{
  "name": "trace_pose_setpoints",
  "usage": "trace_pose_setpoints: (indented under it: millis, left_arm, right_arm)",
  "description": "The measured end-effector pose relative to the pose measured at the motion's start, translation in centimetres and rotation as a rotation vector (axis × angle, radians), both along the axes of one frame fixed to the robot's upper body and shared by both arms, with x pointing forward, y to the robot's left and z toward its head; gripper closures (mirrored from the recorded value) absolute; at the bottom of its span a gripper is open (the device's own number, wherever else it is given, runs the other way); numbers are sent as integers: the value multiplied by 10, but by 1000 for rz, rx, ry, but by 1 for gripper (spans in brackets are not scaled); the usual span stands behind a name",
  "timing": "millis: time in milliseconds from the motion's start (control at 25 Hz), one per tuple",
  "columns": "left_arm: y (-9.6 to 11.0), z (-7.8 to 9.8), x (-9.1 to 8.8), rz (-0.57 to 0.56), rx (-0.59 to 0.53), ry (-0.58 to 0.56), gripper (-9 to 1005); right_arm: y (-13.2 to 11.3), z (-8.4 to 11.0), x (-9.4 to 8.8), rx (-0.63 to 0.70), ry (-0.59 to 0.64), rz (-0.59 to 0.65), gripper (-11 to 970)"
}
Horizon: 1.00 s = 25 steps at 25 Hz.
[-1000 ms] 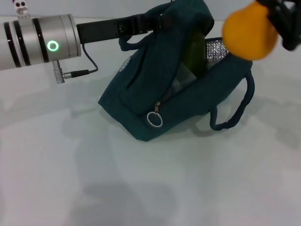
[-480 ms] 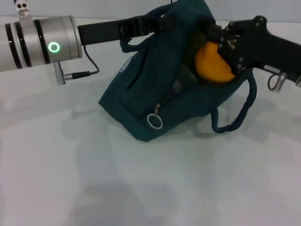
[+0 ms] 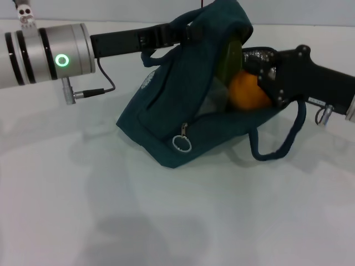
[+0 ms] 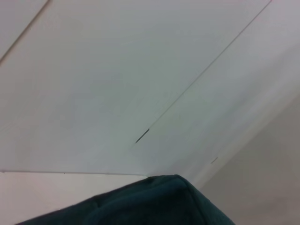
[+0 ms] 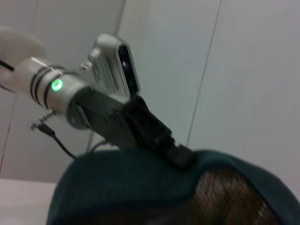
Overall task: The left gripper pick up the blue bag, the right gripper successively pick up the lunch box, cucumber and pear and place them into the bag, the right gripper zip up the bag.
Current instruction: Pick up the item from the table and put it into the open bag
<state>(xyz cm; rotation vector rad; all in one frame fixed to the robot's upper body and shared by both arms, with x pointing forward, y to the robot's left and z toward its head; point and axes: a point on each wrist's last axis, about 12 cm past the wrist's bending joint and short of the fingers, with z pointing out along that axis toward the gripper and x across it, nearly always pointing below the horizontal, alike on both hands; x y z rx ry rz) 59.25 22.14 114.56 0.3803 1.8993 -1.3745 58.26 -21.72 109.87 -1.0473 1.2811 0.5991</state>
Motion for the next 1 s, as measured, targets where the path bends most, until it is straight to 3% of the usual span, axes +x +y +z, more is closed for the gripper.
trace_pose_setpoints:
  millis: [240,440,1000]
  left_arm:
    - [2,-2,-2,-3,-4,7,932]
    - [2,-2,-3,-2,-5,9,931]
    - [3,-2,-3,1,-10,15,931]
  right_arm:
    - [-11,-11,-6,-15,51,-40,931]
    - [-11,-6,-4,3,69,-39,930]
    - [-17,-16,-4,-20,254,-79,927]
